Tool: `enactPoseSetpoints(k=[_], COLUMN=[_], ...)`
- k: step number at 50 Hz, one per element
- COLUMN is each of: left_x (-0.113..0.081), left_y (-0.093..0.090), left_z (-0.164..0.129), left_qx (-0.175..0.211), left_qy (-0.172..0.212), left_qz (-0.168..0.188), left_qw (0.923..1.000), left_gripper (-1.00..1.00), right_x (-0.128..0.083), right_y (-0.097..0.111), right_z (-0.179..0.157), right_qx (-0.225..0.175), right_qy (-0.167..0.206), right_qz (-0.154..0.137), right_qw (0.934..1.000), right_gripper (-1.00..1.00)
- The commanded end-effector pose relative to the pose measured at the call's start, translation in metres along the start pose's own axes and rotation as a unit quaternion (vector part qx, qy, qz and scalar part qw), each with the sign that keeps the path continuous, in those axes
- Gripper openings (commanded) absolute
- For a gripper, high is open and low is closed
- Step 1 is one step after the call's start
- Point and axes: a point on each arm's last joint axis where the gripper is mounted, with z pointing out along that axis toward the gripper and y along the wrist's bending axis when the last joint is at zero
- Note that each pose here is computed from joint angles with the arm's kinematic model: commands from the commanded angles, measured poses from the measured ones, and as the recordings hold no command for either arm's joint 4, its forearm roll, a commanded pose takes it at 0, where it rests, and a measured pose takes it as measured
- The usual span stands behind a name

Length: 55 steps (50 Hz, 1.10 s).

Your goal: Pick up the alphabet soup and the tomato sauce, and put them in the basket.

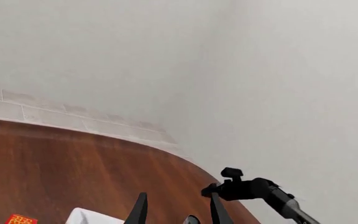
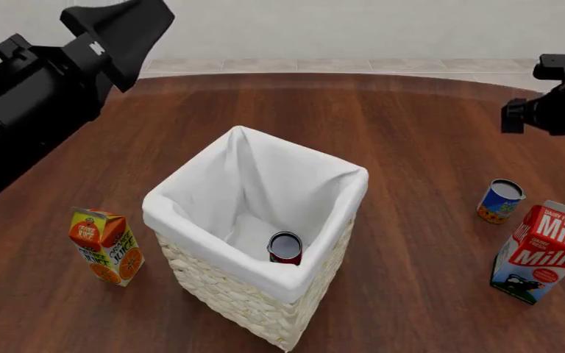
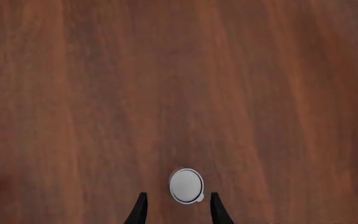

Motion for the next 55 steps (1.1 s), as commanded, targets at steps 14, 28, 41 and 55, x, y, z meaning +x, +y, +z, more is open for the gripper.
enactPoseSetpoints(k=[14, 28, 41, 55], left_x=[0.003, 0.003, 0.003, 0.016], left_y=[0.003, 0.003, 0.003, 0.008], left_z=[0.0, 0.0, 0.0, 0.0], left_qx=[-0.002, -0.002, -0.002, 0.0], left_qy=[-0.001, -0.001, -0.001, 0.006], left_qz=[-0.003, -0.003, -0.003, -0.011], left_qw=[1.0, 1.0, 1.0, 0.9999], left_gripper=[1.0, 1.0, 1.0, 1.0], right_x=[0.022, 0.018, 0.023, 0.032], right_y=[-0.015, -0.006, 0.0, -0.005], right_z=[0.051, 0.067, 0.074, 0.087], right_qx=[0.008, -0.004, -0.01, -0.008], right_qy=[0.052, 0.084, 0.094, 0.103], right_qz=[0.005, -0.011, -0.022, -0.023], right_qw=[0.9986, 0.9964, 0.9953, 0.9943], right_gripper=[1.0, 1.0, 1.0, 1.0])
